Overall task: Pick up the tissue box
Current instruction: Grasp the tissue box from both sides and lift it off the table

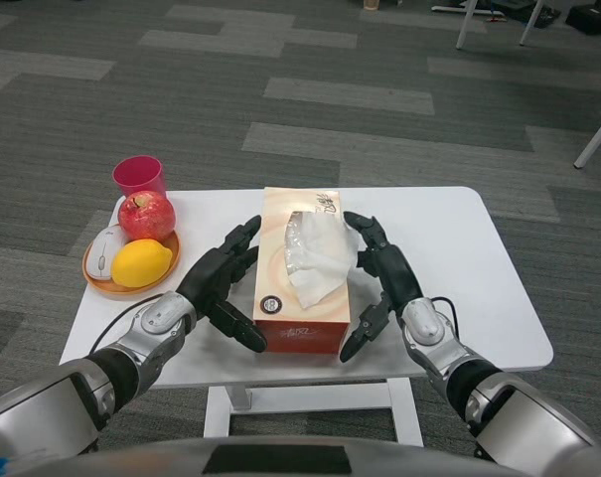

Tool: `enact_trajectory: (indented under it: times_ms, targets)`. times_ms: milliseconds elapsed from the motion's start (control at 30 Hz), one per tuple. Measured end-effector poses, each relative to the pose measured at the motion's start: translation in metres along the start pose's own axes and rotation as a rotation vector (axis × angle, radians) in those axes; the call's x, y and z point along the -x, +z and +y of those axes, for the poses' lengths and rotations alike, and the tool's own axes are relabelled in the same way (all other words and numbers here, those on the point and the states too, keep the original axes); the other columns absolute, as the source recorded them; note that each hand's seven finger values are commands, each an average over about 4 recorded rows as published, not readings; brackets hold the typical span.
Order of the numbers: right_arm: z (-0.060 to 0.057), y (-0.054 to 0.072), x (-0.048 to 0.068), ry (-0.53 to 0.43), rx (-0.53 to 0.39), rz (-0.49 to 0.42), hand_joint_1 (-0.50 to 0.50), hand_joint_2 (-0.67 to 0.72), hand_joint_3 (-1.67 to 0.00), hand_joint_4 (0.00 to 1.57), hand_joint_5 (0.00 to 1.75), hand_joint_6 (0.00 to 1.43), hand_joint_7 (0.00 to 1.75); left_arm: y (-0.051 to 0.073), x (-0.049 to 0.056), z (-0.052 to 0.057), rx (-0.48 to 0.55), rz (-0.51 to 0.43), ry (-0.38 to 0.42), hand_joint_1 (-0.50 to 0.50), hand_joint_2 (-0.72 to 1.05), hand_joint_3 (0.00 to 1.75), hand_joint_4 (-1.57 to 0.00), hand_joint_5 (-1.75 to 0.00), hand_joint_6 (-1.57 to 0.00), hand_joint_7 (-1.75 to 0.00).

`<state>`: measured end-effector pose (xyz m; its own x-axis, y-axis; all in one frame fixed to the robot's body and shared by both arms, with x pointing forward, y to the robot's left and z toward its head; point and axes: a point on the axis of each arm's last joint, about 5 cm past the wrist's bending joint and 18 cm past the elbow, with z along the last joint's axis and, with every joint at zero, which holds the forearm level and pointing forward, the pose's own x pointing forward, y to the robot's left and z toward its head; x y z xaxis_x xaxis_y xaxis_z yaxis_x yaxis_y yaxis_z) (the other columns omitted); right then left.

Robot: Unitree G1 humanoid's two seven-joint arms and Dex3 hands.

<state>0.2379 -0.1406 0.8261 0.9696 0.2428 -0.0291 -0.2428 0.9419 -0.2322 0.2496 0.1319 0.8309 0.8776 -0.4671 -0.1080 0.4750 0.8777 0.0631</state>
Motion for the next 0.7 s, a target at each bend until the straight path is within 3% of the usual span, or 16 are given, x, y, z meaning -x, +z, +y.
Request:
enact_trajectory:
  times_ms: [367,700]
  targets:
    - [-0.0017,0.0005,-0.0006,-0.004,0.003,-0.002,-0.21,0.41,0.00,1.57,1.26,0.10,0.98,-0.0001,0.0002,0.0002,-0.002,0.001,-0.001,0.50,-0.02,0.00,0.00,-0.31,0.00,-0.03]
    - [-0.0011,0.0004,-0.0005,-0.005,0.007,-0.002,-0.21,0.41,0.00,1.57,1.26,0.06,0.84,-0.0002,0.0002,0.0002,-0.001,0.001,-0.001,0.50,0.07,0.00,0.00,-0.31,0.00,-0.03]
